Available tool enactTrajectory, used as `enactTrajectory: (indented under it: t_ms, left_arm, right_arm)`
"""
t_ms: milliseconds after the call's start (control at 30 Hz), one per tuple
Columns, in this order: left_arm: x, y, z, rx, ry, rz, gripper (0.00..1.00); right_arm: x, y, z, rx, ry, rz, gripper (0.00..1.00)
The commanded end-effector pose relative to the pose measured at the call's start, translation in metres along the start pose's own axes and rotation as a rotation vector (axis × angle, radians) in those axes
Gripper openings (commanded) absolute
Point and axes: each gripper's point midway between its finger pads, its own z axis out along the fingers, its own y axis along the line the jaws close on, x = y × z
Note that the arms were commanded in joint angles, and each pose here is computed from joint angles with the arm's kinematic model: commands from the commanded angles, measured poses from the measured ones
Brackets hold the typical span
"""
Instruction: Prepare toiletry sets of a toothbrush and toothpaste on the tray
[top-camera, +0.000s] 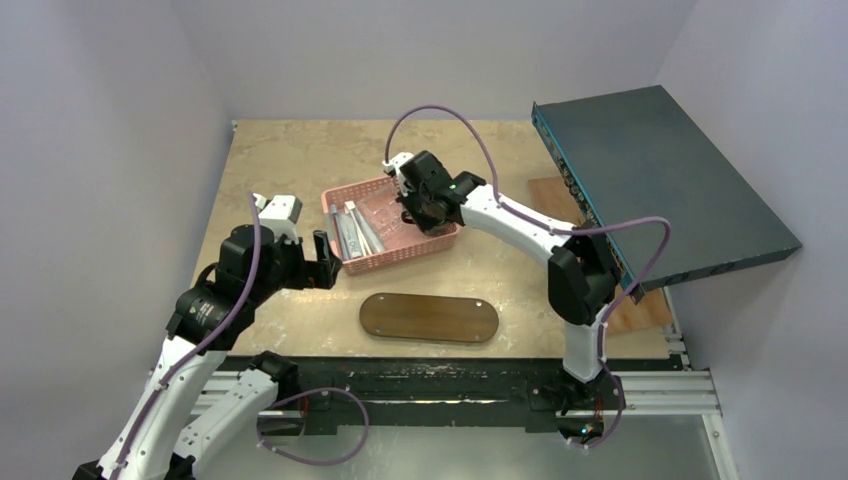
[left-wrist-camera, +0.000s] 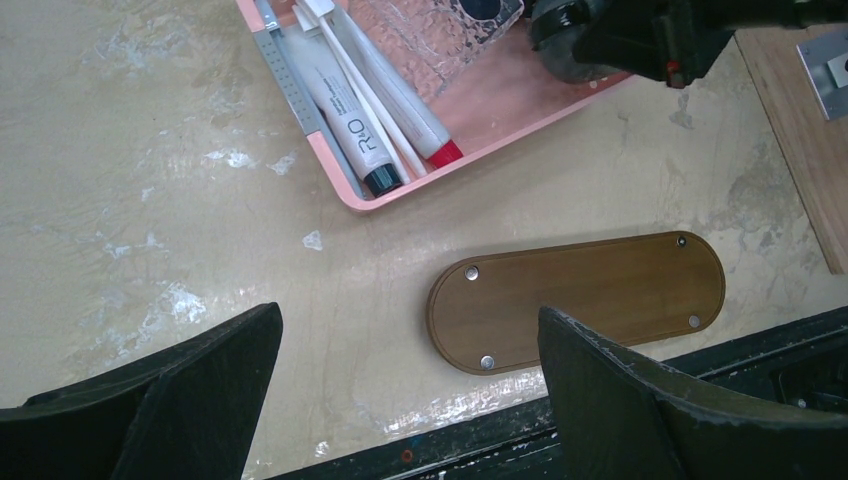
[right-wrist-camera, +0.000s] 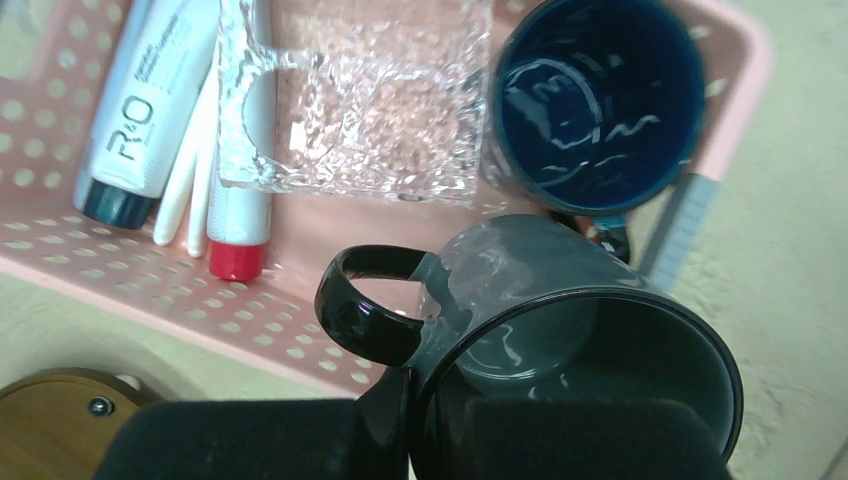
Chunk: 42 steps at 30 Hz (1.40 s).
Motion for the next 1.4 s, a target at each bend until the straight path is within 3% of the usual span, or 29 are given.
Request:
enactTrajectory:
  t_ms: [0,333,700,1367]
  left_arm:
    - [-0.006,-0.001,0.003,0.01,-0.026,0.02,0.99]
    - [-0.007,0.002,0.0,-0.006,-0.04,0.016,0.99]
    - [-0.012,0.01,-0.008,-0.044,-0.081,0.006,0.99]
    - [-0.034,0.035,-0.057,-0.125,-0.348,-0.06,0.97]
  right_arm:
    - [-0.058,-0.023,-0.064,0.078,-0.204,0.071,0.0]
    - [-0.058,-0.009,-0.098,0.037,-0.227,0.124,0.0]
    - [-0.03,0.041,-0.119,-0.037,-0.179,0.121,0.0]
    - [0.019,0.165,-0.109,-0.235,-0.034,0.043,0.0]
